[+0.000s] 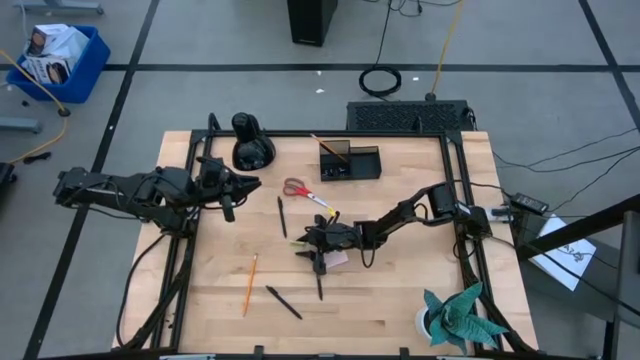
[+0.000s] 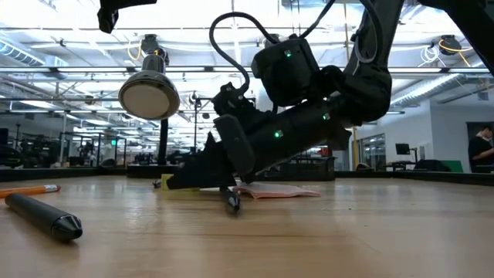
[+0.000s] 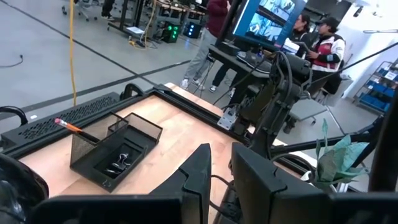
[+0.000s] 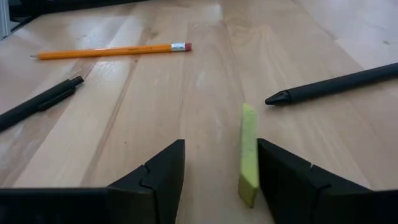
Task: Pick and place office supplies into organizer
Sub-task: Put the yellow eraser into the black desk organizer
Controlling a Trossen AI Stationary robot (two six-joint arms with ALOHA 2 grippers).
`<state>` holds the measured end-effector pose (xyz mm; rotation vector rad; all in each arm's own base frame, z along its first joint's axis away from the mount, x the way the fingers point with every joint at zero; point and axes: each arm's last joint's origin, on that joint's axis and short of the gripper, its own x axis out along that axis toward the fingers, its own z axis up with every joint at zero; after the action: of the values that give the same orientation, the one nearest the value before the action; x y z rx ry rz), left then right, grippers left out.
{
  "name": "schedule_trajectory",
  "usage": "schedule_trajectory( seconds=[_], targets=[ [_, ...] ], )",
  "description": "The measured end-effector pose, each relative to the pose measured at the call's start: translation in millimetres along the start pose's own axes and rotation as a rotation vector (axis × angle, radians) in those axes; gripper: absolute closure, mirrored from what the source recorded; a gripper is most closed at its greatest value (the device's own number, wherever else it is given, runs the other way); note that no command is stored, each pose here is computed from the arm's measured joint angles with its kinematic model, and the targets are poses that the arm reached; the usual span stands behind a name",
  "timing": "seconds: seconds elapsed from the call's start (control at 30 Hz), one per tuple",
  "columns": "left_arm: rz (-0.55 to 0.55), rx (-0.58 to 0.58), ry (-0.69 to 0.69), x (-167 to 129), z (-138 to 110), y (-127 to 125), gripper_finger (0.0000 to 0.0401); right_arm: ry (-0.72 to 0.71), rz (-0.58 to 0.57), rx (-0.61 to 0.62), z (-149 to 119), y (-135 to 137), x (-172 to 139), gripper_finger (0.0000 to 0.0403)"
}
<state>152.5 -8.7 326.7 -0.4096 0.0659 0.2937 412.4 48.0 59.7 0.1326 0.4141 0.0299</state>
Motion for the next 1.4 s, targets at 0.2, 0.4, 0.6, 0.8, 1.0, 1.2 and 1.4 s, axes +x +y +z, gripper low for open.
schedule_trajectory(
  seconds=[0.2, 0.4, 0.6, 0.8, 1.0, 1.2, 1.4],
  targets=[
    [0.000, -0.007, 0.000, 0, 0, 0, 0.0334, -0.005, -0.008, 0.029, 1, -4, 0, 0.0248],
    [0.000, -0.030, 0.000, 0, 0, 0, 0.0334, -0.009, -0.019, 0.040, 2, -12, 0, 0.0309],
    [-0.002, -0.009, -0.004, 0, 0, 0, 0.0334, -0.020, -0.031, 0.082, 6, -15, -1, 0.0385],
    [-0.002, -0.008, -0.005, 0, 0, 0, 0.0334, -0.096, -0.052, 0.104, 34, -14, -12, 0.0374],
    [-0.011, -0.018, -0.019, 0, 2, -1, 0.0334, -0.093, -0.062, 0.104, 71, -15, -34, 0.0386],
    [-0.027, -0.037, -0.057, 0, 6, -3, 0.0334, 0.000, -0.122, 0.114, 105, -26, -70, 0.0384],
    [-0.026, -0.035, -0.062, 0, 6, -3, 0.0334, 0.129, -0.284, 0.095, 124, -49, -111, 0.0384]
  ],
)
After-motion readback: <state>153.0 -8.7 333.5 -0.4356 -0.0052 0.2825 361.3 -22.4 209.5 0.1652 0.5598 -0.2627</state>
